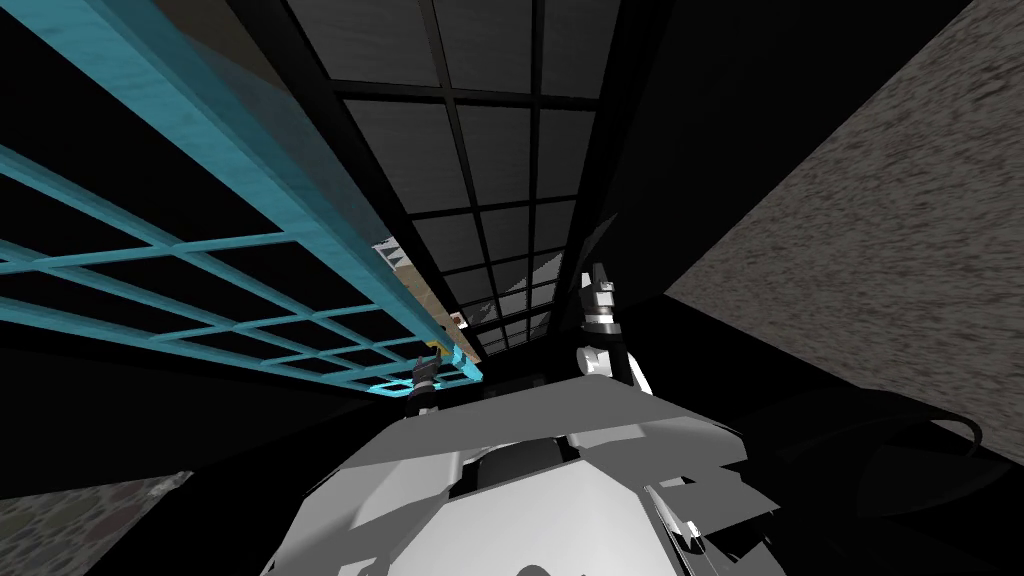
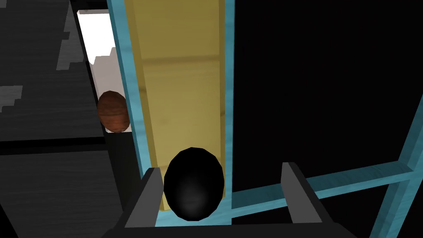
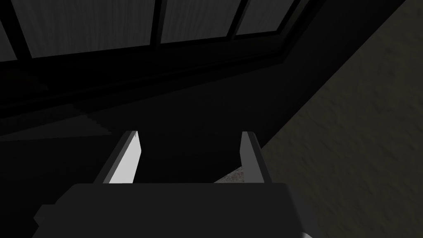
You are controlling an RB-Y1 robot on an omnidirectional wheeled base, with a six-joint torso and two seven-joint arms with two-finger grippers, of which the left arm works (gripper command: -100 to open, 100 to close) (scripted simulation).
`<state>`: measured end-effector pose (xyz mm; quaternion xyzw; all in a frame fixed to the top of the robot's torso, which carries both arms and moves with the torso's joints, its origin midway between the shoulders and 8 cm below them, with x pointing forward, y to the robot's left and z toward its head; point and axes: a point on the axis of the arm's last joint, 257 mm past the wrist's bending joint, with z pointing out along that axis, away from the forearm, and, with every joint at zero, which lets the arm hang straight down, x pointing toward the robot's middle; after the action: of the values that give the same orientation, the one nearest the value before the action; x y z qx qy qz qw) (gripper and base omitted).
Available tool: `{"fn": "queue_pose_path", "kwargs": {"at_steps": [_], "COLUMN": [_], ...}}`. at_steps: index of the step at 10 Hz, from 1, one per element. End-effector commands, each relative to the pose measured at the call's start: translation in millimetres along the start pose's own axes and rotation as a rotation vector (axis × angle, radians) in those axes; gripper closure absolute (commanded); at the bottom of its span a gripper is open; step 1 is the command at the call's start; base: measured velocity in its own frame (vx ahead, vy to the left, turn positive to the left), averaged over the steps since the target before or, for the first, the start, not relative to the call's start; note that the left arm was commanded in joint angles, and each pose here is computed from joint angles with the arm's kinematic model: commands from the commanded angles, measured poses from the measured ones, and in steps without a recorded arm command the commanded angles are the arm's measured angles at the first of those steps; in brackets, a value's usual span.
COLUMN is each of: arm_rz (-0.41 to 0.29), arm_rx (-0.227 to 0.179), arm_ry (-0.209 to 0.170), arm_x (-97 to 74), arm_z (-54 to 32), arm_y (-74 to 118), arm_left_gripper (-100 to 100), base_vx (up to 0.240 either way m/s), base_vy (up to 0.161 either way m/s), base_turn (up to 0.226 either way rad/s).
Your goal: Pull the door open
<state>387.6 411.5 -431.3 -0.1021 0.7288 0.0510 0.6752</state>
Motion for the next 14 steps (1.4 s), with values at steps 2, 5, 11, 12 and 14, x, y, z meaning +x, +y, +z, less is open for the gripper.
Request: {"fn": "queue_pose_path", "kwargs": {"at_steps": [2,5,11,12,14], "arm_rz": [-0.021,-0.074,-0.074,-0.074,-0.074], "arm_rx": [-0.043,-0.076,-0.076,-0.076,-0.076], "arm_ry": [0.043,0.068,0.068,0.069,0.068], "arm_x": [12.6,22.5,22.5,23.7,22.5], "arm_z": [-13.8,-28.4,-28.4,-30.0,-28.4], "arm_y": [27.7,44.8,44.8,45.1,44.8], "arm_left_gripper": [100,100,100,100,100], "base_vx": [-0.100,-0.118,-0.024,-0.005,0.005], "base_vy": [0.009,0.000,0.004,-0.011,-0.002], "base_turn": [0.015,0.020,0.008,-0.009,0.000]}}
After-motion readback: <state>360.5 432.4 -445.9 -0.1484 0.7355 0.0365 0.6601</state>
